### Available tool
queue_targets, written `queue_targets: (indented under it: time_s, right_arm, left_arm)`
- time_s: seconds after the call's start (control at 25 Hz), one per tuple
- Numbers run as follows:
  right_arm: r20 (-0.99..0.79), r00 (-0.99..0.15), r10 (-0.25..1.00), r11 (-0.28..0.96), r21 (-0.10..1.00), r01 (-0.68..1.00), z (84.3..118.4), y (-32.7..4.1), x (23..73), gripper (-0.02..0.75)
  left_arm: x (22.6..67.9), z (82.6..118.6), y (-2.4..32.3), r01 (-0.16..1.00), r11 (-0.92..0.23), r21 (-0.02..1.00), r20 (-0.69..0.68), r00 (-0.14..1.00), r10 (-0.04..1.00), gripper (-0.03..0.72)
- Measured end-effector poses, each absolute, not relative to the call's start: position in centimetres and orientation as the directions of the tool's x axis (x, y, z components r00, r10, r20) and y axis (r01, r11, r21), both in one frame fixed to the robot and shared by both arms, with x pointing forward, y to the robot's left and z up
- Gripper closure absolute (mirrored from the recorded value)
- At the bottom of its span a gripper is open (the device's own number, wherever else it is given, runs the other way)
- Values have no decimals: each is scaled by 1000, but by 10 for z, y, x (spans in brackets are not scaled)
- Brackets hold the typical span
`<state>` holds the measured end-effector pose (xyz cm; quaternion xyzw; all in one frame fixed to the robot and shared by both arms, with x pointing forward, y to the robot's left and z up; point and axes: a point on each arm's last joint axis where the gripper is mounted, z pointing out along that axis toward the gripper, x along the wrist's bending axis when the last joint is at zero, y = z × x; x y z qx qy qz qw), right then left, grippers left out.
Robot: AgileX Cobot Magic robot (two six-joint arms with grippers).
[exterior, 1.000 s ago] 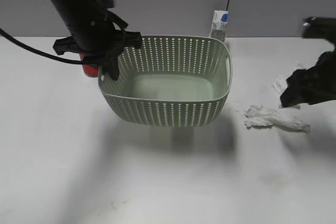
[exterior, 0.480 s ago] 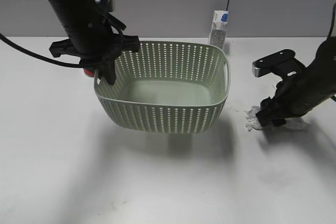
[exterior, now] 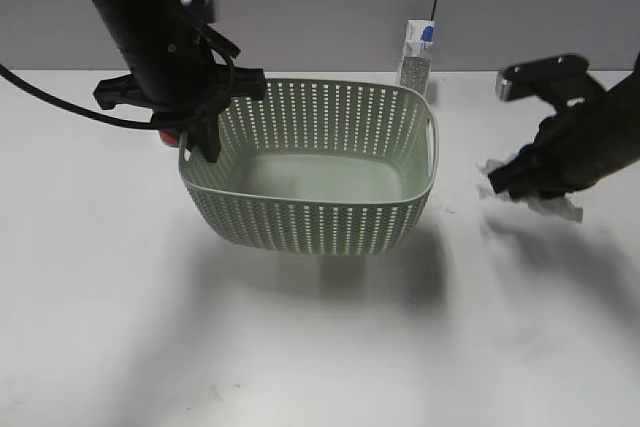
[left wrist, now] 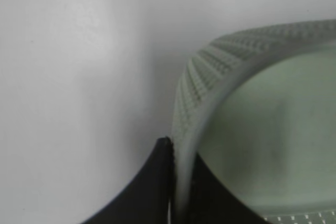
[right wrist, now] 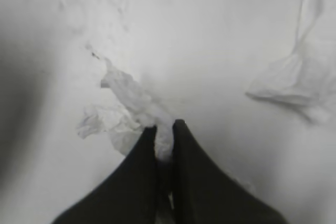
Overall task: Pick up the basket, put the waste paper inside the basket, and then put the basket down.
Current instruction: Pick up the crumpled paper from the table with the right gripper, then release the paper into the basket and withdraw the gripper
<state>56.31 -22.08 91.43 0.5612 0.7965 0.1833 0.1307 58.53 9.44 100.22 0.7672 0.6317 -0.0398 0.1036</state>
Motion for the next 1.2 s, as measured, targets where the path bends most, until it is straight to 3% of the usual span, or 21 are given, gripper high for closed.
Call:
queue_targets:
  time_s: [0.16, 0.32, 0.44, 0.56, 0.64, 0.76, 0.84, 0.92, 1.08, 1.2]
  right_arm:
    - [6, -384, 923, 300, 610, 733, 981, -205, 549, 722]
    - [-47, -527, 848, 349, 799, 490, 1057, -167, 523, 722]
    - [-84, -589, 804, 333, 884, 328, 1089, -138, 509, 722]
    - [-98, -628, 772, 337, 901, 274, 1087, -115, 504, 718]
    - [-93, -656, 749, 367, 883, 294, 1072, -102, 505, 673]
    - [-73, -689, 721, 416, 841, 346, 1048, -86, 506, 454]
    - [-63, -697, 714, 434, 821, 371, 1038, -82, 507, 237]
    - [-62, -695, 717, 435, 818, 376, 1037, -83, 508, 118]
    - [-2, -615, 789, 337, 837, 431, 1054, -107, 519, 113]
    - [10, -493, 870, 271, 825, 495, 1060, -151, 544, 142]
  left_arm:
    - [585, 1002, 94, 977, -181, 109, -191, 199, 961, 689]
    - [585, 1002, 94, 977, -181, 109, -191, 199, 961, 689]
    - [585, 1002, 94, 977, -181, 110, -191, 199, 961, 689]
    - [585, 1002, 94, 977, -181, 110, -191, 199, 961, 689]
    - [585, 1002, 94, 977, -181, 110, -191, 199, 961, 689]
    - [585, 1002, 94, 977, -181, 110, -191, 199, 961, 689]
    - [585, 1002, 94, 977, -181, 110, -191, 199, 961, 689]
    - [585, 1002, 94, 977, -181, 110, -191, 199, 961, 689]
    - [585, 1002, 94, 977, -181, 110, -190, 199, 961, 689]
    - [585, 1002, 94, 977, -181, 110, -190, 199, 961, 689]
